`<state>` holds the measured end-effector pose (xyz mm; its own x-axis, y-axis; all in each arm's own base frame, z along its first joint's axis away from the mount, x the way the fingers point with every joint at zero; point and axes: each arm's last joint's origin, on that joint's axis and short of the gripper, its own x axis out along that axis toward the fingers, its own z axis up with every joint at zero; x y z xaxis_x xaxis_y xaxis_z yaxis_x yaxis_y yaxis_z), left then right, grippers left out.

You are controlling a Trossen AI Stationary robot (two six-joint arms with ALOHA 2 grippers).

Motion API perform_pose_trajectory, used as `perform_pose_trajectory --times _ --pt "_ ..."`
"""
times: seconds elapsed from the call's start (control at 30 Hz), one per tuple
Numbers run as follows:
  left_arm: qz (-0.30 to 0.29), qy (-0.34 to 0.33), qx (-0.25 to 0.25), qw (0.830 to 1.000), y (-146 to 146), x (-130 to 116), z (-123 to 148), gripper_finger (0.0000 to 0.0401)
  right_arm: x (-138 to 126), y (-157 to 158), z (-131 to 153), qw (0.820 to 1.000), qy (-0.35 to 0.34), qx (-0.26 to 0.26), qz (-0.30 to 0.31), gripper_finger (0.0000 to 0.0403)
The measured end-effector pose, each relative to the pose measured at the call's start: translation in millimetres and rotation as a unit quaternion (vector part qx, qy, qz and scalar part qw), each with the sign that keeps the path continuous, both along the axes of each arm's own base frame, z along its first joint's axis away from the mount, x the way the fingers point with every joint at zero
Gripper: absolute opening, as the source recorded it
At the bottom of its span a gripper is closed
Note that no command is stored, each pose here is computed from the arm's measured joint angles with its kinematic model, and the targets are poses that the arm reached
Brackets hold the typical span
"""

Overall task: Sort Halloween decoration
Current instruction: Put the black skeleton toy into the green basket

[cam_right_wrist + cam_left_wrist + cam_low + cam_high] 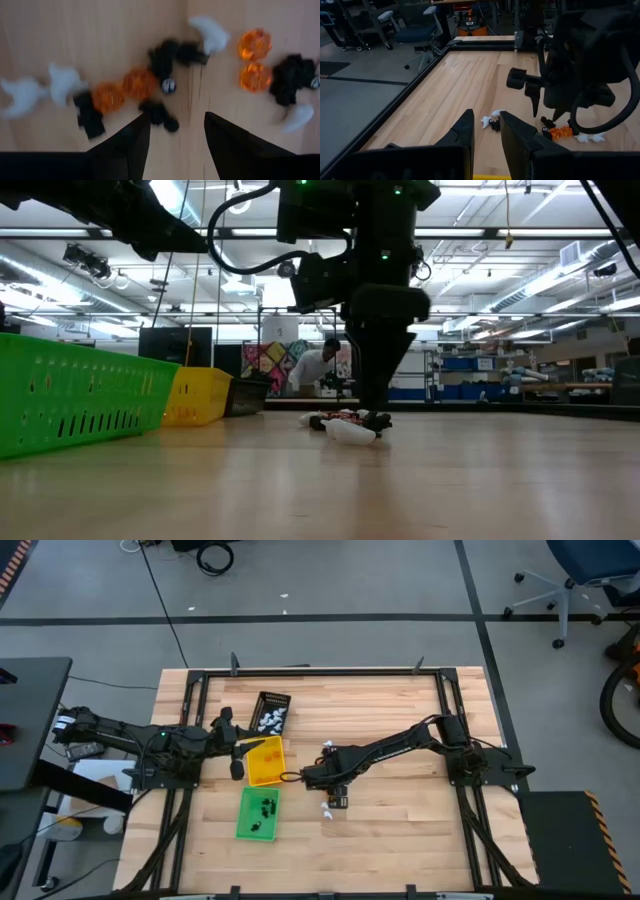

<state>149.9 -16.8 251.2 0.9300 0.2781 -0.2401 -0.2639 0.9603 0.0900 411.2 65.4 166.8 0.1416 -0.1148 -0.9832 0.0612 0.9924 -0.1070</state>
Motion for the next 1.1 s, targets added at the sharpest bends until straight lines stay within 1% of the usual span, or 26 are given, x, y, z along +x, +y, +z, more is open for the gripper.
perform_pose_trajectory --times 0.1,0.23,0.43,0.53,0.7,0.9,1.1 --pt "0.000 -0.001 0.000 1.000 0 0 0 0.0069 -2 3 0 1.000 0.010 -0.012 0.026 0.0192" --pt "-0.002 -0.004 0.007 1.000 0 0 1 0.0069 0 3 0 0.998 0.002 -0.017 0.055 0.0189" --pt "-0.002 -0.004 0.008 1.000 0 0 1 0.0069 2 -5 -2 0.998 0.004 0.004 0.059 0.0182" --pt "-0.002 -0.001 0.009 1.000 0 0 1 0.0069 0 -4 -11 0.998 0.008 0.019 0.064 0.0177" --pt "-0.002 0.000 0.009 1.000 0 0 0 0.0069 -7 -5 -23 0.997 0.024 0.018 0.064 0.0165" --pt "-0.002 -0.002 0.009 1.000 0 0 1 0.0069 -9 -5 -29 0.997 0.012 0.018 0.076 0.0140" --pt "-0.003 -0.001 0.008 1.000 0 0 1 0.0069 -9 -5 -31 0.997 0.007 0.020 0.080 0.0092"
